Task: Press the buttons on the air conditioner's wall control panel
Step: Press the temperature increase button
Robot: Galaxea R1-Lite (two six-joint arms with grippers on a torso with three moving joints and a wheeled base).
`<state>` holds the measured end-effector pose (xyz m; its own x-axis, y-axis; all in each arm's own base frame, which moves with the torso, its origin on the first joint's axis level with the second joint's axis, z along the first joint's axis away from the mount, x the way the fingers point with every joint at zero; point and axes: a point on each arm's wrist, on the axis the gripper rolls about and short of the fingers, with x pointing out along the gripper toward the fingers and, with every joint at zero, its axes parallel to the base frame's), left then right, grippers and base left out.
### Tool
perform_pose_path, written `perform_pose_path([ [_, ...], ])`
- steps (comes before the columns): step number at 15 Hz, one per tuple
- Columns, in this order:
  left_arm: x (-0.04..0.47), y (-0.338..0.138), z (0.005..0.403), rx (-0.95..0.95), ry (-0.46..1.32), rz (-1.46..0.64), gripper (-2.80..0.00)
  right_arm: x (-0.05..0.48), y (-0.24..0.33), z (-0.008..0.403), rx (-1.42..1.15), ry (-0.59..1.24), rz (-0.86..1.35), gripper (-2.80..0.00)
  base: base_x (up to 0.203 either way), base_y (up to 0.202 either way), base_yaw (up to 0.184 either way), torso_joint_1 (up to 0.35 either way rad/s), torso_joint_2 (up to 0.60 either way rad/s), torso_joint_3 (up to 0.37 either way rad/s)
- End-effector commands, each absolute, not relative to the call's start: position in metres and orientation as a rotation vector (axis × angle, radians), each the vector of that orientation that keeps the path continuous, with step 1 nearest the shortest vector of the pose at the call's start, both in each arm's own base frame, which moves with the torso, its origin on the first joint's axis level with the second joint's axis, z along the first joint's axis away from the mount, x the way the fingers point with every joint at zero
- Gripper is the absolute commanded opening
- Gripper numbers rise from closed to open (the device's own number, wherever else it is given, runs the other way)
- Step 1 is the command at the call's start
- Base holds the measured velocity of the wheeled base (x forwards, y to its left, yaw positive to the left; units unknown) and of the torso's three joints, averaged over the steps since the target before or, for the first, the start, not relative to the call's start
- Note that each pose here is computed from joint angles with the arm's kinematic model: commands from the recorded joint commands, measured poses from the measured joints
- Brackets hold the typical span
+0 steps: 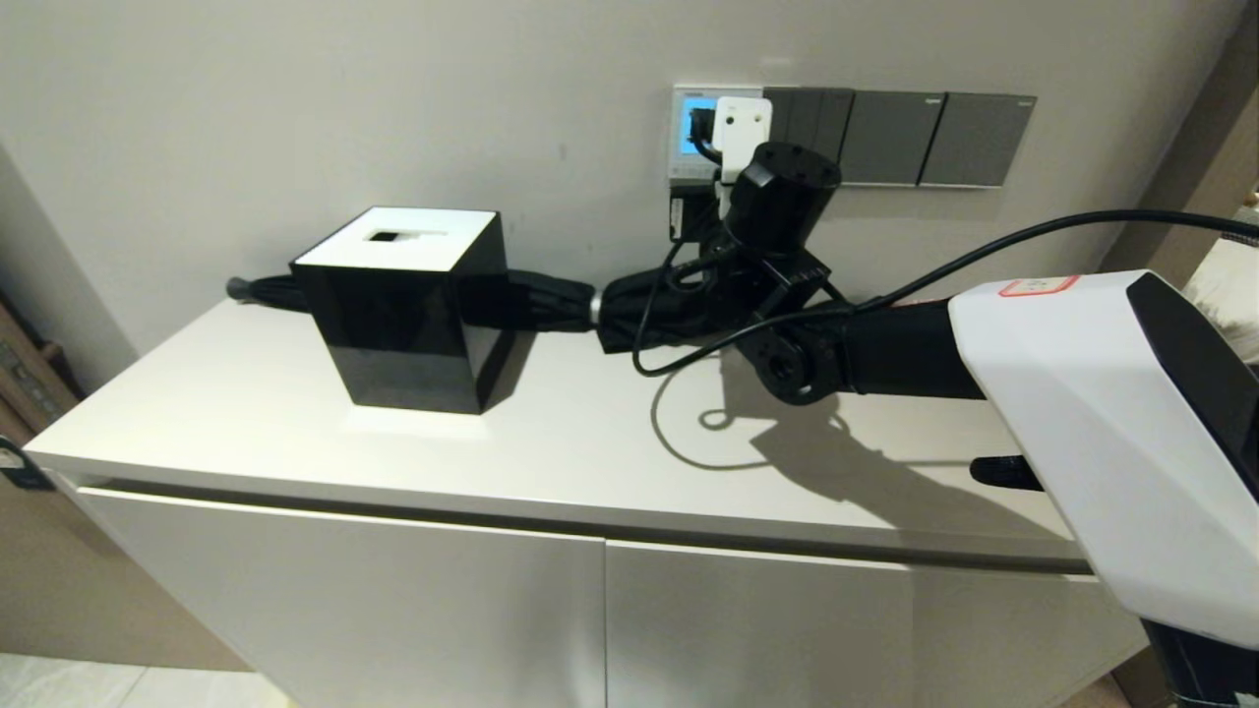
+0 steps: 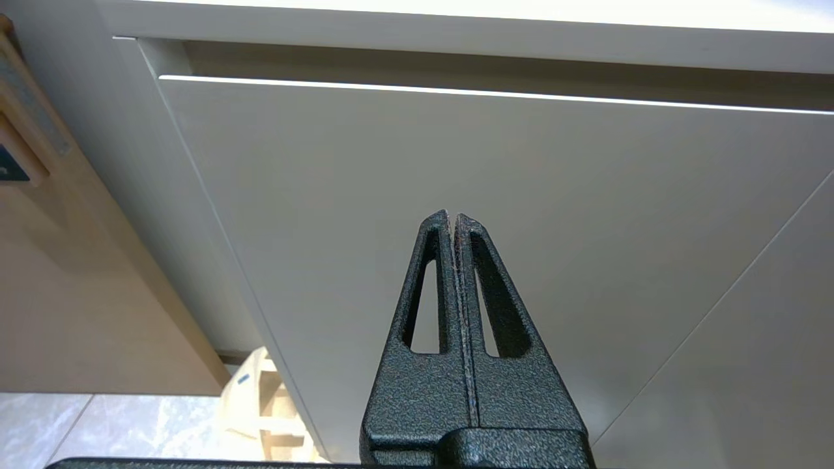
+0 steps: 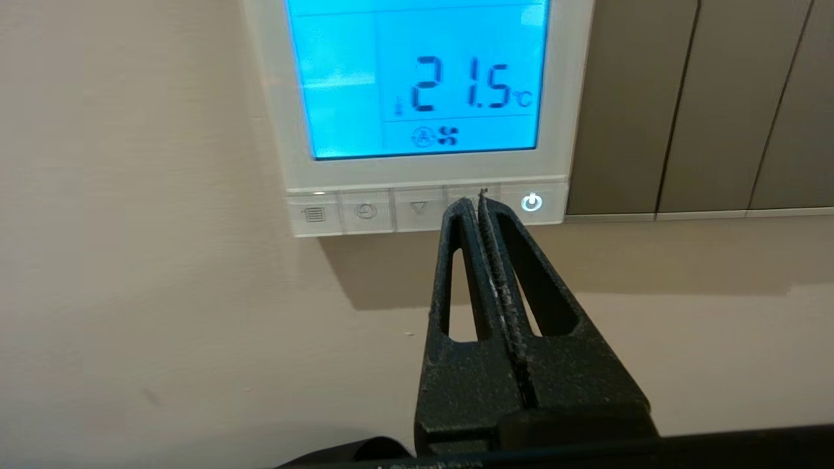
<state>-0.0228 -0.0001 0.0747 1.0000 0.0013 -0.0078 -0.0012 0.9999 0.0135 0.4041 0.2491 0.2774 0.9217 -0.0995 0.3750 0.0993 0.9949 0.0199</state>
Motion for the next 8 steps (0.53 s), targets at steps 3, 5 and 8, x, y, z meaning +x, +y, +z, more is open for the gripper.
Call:
perform_pose_path([
  [3, -0.0228, -0.0001, 0.0747, 0.014, 0.008, 0.001, -2.80, 0.4078, 0.2520, 0.2757, 0.009, -0.395, -0.108, -2.80, 0.000, 0.000, 0.000, 0.000, 0.00, 0.000],
  [5, -0.0228, -0.0001, 0.0747, 0.014, 0.008, 0.001, -2.80, 0.4081, 0.2531, 0.2745, 0.007, -0.393, -0.105, -2.80, 0.000, 0.000, 0.000, 0.000, 0.00, 0.000],
  [8, -0.0227, -0.0001, 0.0747, 0.014, 0.009, 0.001, -2.80, 0.4093, 0.2539, 0.2719, 0.004, -0.389, -0.105, -2.80, 0.000, 0.000, 0.000, 0.000, 0.00, 0.000],
])
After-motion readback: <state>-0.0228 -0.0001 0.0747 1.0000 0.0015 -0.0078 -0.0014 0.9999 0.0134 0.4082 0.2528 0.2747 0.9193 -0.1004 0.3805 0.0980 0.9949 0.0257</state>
